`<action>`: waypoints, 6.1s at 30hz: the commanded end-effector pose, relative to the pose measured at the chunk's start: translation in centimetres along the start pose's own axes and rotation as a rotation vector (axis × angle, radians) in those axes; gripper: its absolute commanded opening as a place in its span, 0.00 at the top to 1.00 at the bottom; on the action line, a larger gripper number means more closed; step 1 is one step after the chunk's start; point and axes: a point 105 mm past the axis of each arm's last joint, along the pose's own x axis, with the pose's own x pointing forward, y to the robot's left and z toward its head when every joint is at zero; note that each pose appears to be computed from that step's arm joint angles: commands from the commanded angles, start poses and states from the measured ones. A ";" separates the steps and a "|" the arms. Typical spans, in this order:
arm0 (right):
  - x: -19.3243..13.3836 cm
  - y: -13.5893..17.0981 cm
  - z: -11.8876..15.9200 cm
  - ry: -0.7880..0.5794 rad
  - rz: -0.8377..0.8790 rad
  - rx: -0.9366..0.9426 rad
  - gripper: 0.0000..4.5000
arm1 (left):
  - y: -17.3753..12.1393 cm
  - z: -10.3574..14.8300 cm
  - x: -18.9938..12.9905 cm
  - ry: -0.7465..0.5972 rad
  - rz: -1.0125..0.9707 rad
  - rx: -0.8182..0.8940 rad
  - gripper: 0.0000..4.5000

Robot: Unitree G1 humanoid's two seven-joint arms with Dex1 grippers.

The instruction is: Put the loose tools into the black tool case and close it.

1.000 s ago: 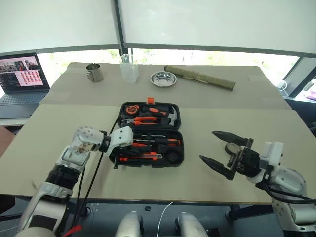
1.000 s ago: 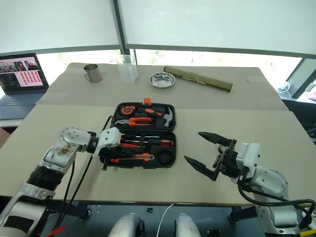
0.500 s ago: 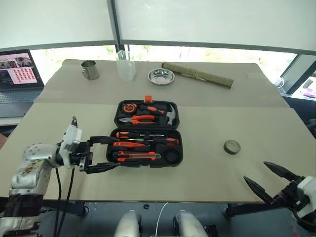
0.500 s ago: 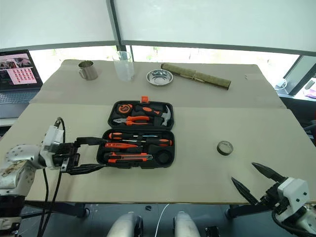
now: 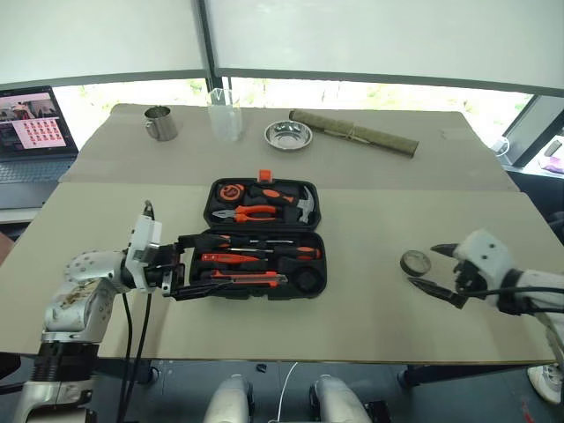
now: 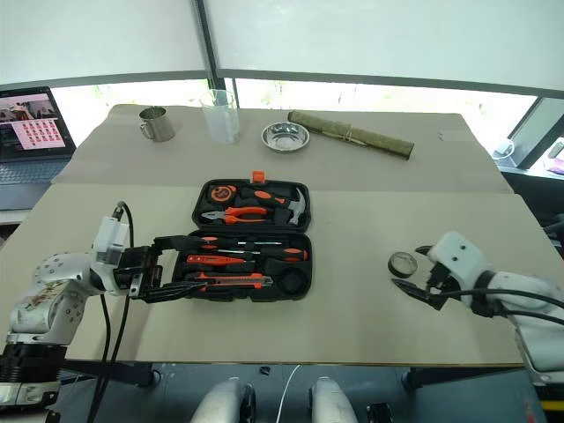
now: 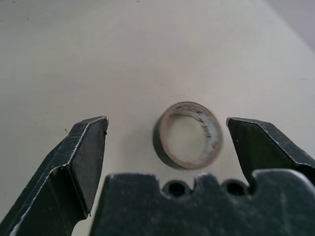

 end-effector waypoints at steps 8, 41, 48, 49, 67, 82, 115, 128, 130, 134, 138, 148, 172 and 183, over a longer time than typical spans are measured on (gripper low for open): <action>1.8 -1.9 -1.6 0.113 0.029 -0.031 0.70 | -0.4 1.1 0.5 -0.001 -0.020 0.055 0.00; 7.5 12.1 12.7 -0.038 0.728 -0.221 0.99 | -2.4 -1.8 -2.5 0.180 -0.022 0.078 0.00; 7.5 11.9 11.8 0.042 0.741 -0.213 0.99 | -2.4 -1.8 -2.5 0.179 -0.005 0.082 0.00; 7.6 11.9 11.7 0.049 0.745 -0.214 0.91 | -2.4 -1.8 -2.5 0.178 -0.003 0.083 0.00; 2.5 6.7 16.2 -0.387 0.743 -0.111 0.10 | 2.3 -1.7 -5.9 0.158 0.463 -0.046 0.06; 11.9 1.3 11.0 -0.402 0.091 -0.110 1.00 | 10.3 -5.6 -6.9 0.294 0.932 -0.106 0.98; 8.0 5.4 8.3 -0.378 0.210 0.010 1.00 | 5.6 -6.5 -1.6 0.222 0.574 -0.157 0.98; 2.8 2.9 9.8 -0.176 0.315 0.325 0.14 | 4.7 -3.2 -8.8 0.450 0.678 -0.375 0.05; 2.4 2.8 11.6 -0.173 0.377 0.432 0.01 | 5.4 -1.7 -8.3 0.438 0.720 -0.451 0.00; 4.0 2.4 12.2 -0.024 0.365 0.525 0.01 | 7.3 0.4 -5.2 0.369 0.741 -0.565 0.00; 6.8 0.7 12.3 0.033 0.235 0.557 0.01 | 9.2 -0.1 -3.4 0.411 0.832 -0.606 0.00; 9.4 -0.1 13.5 0.048 0.195 0.594 0.01 | 9.5 -0.7 -2.8 0.436 0.833 -0.645 0.00; 10.9 0.4 10.8 0.183 0.145 0.629 0.98 | 9.1 -2.7 -2.5 0.464 0.825 -0.734 0.56; 10.9 0.9 12.9 0.037 0.203 0.646 1.00 | 9.3 -4.3 -2.0 0.316 0.833 -0.795 0.98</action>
